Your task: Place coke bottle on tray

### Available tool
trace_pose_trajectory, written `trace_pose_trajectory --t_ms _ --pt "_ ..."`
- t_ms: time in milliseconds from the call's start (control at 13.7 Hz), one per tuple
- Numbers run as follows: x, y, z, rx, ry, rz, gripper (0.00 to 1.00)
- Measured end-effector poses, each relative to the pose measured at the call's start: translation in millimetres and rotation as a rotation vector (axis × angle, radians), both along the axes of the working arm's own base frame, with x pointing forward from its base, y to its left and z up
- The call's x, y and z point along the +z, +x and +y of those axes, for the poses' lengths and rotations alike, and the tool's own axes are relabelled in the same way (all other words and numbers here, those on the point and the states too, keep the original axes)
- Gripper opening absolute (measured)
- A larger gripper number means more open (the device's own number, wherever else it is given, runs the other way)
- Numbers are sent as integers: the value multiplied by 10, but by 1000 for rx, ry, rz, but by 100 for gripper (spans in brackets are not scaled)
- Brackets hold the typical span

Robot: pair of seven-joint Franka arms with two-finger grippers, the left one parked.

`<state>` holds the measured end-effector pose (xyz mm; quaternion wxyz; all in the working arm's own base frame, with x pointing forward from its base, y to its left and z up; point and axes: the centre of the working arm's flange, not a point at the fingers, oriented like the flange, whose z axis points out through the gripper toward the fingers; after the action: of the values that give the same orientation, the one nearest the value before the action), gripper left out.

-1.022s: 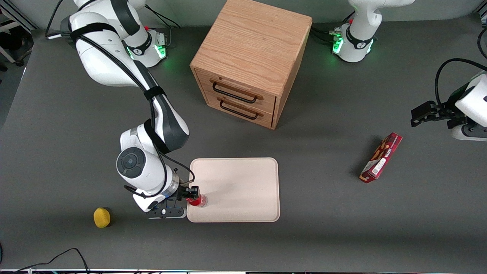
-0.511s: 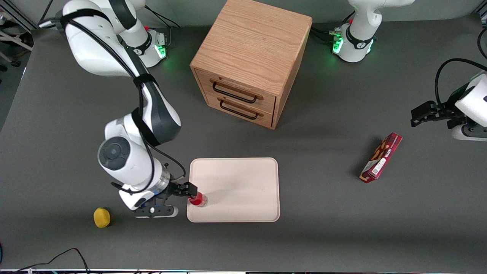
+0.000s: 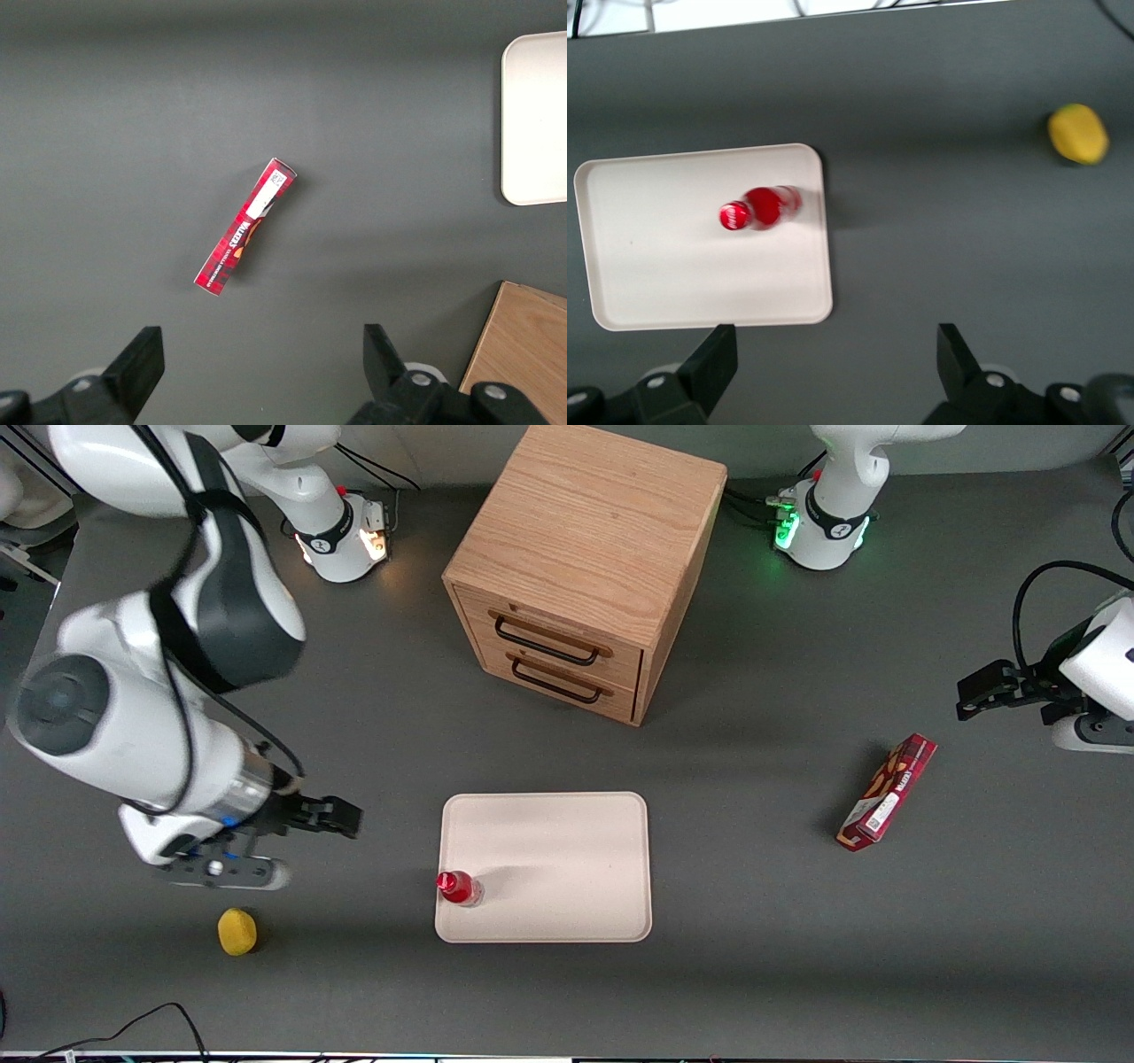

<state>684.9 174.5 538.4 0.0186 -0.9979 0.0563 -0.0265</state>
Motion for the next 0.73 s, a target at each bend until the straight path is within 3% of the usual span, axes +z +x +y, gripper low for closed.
trace_pose_trajectory --t_ms 292,730 --pt "640 -480 -916 -29 -18 34 100" --pt "1243 -1209 -2077 -13 -21 -14 100"
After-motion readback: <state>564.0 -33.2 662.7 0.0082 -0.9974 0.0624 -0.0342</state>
